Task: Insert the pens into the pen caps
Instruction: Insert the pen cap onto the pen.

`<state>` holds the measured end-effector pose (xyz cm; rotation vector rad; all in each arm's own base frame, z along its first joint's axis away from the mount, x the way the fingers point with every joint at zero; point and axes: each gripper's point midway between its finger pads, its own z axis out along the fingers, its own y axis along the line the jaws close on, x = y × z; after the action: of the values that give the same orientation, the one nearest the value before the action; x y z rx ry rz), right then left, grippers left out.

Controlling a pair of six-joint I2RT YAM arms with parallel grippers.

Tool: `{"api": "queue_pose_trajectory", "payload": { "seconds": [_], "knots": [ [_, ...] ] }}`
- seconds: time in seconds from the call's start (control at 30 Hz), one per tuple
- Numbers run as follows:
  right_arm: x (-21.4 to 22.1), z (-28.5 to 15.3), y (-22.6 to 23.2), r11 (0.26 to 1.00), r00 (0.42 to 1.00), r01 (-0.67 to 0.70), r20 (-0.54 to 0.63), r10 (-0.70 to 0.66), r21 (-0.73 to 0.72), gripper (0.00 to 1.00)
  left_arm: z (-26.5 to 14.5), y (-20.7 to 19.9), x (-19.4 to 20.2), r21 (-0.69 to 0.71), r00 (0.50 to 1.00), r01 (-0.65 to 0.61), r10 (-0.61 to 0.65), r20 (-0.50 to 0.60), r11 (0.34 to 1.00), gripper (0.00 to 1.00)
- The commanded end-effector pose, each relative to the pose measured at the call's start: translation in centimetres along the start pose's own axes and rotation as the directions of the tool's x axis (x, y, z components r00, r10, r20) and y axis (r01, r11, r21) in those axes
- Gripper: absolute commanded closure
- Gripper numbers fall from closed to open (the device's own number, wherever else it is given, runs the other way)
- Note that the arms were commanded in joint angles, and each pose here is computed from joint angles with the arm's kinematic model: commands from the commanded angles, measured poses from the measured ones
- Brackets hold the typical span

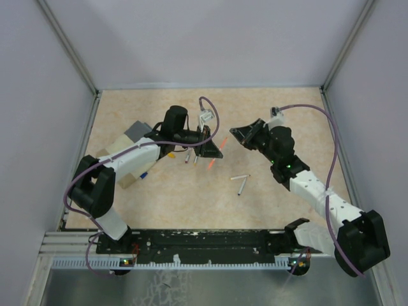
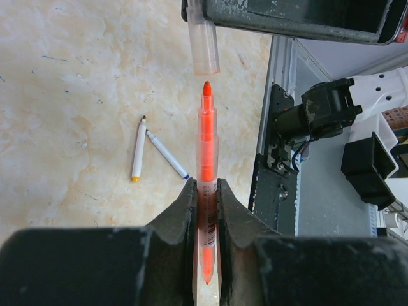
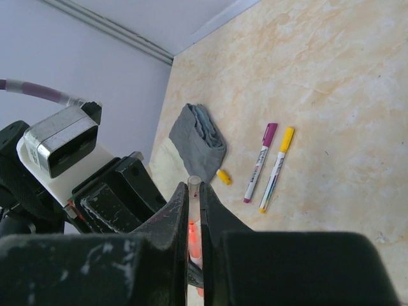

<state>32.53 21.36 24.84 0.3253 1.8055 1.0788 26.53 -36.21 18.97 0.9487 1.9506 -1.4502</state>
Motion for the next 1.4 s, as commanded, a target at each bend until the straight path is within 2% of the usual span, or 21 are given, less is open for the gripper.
{"api": "queue_pose_trajectory", "payload": {
  "seconds": [0.0,1.37],
  "knots": [
    [-2.0,0.3,3.6,0.994,0.999,0.012,0.048,-0.006,-0.110,0.99,-0.2,-1.1,-1.3,0.024,0.998,-0.055,0.055,0.031,0.998,1.00],
    [2.7,-0.8,2.4,0.991,0.996,-0.003,-0.083,-0.008,-0.133,0.99,-0.3,-0.6,-1.6,-0.009,0.998,-0.046,0.047,0.044,0.999,1.00]
  ]
}}
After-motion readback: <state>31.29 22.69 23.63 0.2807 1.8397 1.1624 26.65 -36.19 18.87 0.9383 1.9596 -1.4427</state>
